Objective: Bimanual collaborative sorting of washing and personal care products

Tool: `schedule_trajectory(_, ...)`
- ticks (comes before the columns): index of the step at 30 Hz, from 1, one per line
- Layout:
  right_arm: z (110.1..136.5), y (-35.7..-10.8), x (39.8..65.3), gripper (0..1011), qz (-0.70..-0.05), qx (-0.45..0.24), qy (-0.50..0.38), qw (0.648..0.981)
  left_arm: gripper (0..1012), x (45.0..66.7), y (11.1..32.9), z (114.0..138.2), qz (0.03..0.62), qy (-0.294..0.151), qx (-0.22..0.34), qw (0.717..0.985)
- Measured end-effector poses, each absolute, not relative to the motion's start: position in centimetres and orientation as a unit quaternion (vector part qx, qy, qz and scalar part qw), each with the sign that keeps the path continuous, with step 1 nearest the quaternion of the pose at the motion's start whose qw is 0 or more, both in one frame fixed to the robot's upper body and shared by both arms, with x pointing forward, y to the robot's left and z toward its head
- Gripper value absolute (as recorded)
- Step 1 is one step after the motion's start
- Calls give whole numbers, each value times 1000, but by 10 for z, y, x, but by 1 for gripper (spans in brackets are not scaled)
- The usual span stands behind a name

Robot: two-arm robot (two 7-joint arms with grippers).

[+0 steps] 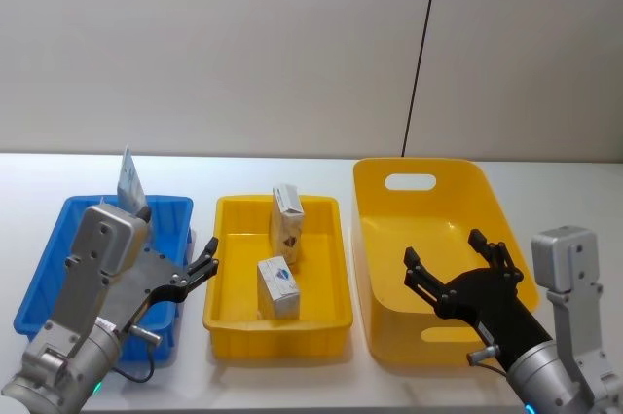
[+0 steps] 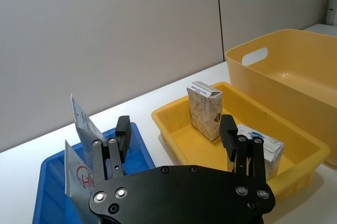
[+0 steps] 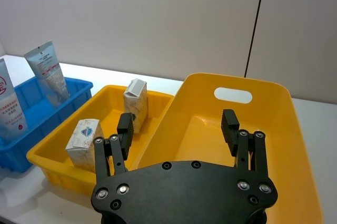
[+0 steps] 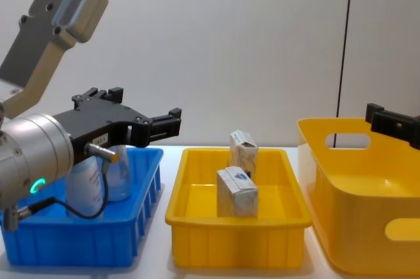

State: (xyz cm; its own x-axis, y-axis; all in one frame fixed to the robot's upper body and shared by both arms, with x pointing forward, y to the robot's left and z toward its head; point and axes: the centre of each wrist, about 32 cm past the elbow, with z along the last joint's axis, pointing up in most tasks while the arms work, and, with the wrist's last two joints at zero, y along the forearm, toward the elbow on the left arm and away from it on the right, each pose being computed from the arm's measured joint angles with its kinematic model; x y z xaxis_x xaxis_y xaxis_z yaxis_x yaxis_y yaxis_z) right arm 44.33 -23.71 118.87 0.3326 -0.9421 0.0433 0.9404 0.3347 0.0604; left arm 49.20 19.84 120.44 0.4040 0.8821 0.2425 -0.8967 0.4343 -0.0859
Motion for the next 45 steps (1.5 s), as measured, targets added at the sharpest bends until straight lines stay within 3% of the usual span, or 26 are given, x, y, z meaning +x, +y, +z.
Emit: schedule_trajectory(45,1189,-237,443,1002,-577,12,-35,816,1001,492,198,1204,531,-126,29,837)
